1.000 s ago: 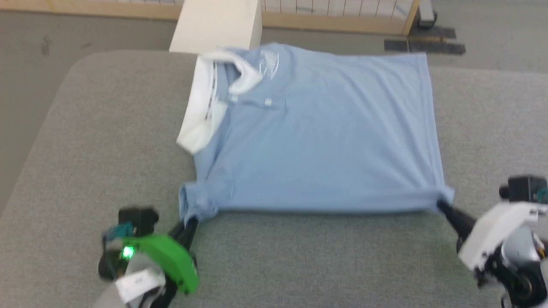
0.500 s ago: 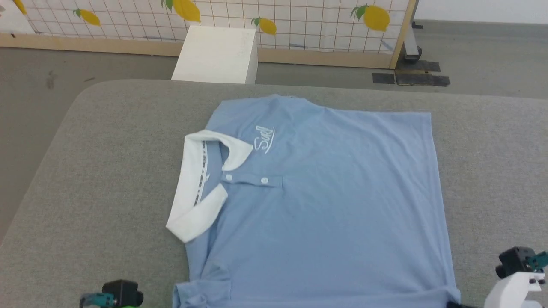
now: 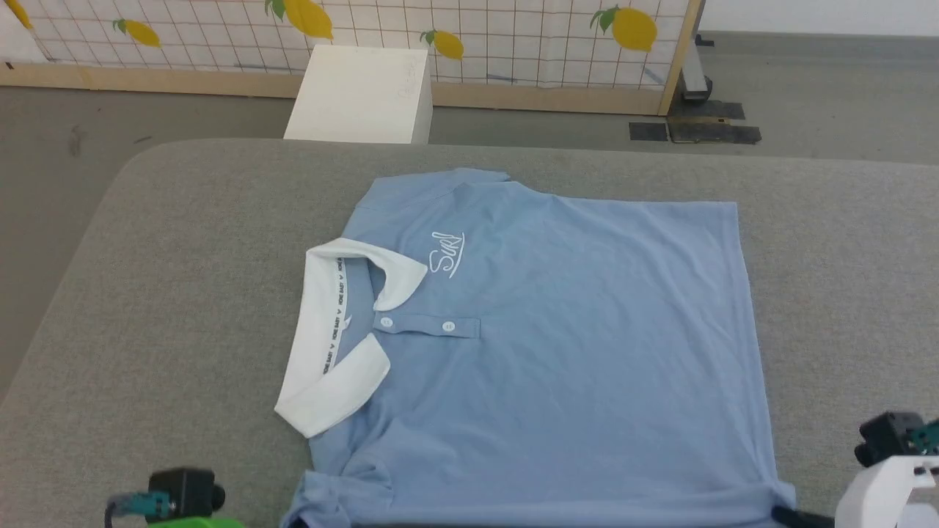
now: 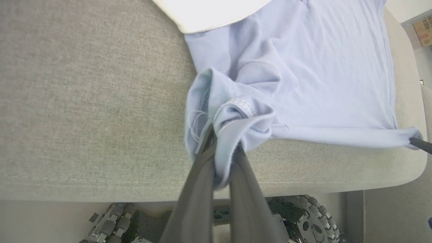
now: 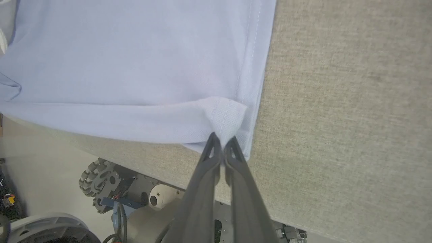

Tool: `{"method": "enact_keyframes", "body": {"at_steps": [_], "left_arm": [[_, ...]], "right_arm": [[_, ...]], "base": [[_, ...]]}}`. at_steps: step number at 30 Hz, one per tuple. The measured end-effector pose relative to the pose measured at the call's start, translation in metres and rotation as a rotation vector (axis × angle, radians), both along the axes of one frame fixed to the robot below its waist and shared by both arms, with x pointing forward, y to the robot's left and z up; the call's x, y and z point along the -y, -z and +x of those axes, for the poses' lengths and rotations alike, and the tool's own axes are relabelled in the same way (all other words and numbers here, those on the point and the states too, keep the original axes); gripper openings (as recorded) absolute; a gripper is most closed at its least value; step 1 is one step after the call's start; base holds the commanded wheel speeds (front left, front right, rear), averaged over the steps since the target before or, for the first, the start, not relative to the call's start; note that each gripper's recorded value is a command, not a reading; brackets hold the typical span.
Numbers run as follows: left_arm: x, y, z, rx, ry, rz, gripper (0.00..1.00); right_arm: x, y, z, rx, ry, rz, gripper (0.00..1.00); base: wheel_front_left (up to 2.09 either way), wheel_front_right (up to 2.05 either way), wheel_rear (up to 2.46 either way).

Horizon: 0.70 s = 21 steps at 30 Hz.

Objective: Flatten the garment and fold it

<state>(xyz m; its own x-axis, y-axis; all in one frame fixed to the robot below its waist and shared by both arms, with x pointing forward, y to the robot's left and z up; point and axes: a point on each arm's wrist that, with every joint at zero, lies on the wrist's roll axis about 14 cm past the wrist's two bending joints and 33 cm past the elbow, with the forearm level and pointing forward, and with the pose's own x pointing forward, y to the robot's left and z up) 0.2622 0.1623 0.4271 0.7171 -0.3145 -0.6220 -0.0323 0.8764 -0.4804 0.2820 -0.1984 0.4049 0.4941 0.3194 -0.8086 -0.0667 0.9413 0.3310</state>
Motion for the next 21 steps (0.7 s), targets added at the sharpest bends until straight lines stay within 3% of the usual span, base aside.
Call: {"method": "enact_keyframes", "body": {"at_steps": [10, 21], "left_arm": [[0.003, -0.043, 0.077, 0.173, 0.151, 0.106, 0.0], [0.007, -0.044, 0.167, 0.25, 0.255, 0.198, 0.0]], "right_arm": [[-0.005, -0.027, 0.058, 0.126, -0.046, -0.046, 0.0], [-0.008, -0.025, 0.125, 0.169, -0.079, -0.088, 0.0]], "base": [[0.0, 0.0, 0.0], [0.0, 0.0, 0.0]]}}
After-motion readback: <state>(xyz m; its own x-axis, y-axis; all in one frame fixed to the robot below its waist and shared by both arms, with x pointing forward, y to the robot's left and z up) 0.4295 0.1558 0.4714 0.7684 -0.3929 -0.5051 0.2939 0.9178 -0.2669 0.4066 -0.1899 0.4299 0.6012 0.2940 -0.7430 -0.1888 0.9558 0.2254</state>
